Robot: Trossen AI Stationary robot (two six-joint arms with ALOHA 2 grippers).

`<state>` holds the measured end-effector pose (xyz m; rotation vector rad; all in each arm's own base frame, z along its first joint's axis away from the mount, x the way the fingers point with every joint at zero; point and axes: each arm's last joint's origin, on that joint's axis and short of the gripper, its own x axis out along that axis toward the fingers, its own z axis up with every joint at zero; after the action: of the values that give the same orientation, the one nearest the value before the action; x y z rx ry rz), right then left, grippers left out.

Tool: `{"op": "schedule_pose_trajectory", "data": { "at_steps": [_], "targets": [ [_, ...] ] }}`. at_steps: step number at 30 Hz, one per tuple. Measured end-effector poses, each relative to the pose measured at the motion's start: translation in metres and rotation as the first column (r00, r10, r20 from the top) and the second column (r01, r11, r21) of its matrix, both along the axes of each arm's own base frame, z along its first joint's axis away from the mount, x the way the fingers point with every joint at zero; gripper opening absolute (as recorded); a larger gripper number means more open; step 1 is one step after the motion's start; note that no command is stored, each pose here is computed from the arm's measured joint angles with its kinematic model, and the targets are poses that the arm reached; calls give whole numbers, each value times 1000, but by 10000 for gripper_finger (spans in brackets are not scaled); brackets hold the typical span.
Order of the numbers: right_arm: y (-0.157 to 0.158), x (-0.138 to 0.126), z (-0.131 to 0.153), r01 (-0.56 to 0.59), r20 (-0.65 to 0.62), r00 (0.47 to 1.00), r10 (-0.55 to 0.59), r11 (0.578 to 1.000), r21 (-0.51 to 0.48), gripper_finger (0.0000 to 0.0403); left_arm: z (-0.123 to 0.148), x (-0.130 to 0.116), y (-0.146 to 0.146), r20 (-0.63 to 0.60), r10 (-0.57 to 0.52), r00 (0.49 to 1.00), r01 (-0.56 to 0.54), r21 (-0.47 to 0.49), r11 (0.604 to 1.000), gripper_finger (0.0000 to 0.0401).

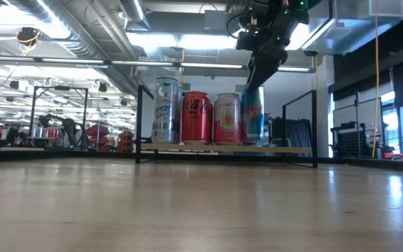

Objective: Place canned beverage on shelf
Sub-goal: Put the blue soda can on the shelf

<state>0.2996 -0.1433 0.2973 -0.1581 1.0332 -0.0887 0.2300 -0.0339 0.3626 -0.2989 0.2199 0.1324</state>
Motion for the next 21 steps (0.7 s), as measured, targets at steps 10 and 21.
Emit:
{"op": "schedule_pose_trajectory", "data": {
  "at_steps": [10,21],
  "targets": [
    [-1,-3,-11,6,-25,1000,-5,1000,10,200,0,0,0,0,0,1000,0,0,1000,45],
    [-2,-1,-13,34,-4,999,-34,999,9,255,0,0,0,0,1,1000,-1,0,1000,45]
  ]
}}
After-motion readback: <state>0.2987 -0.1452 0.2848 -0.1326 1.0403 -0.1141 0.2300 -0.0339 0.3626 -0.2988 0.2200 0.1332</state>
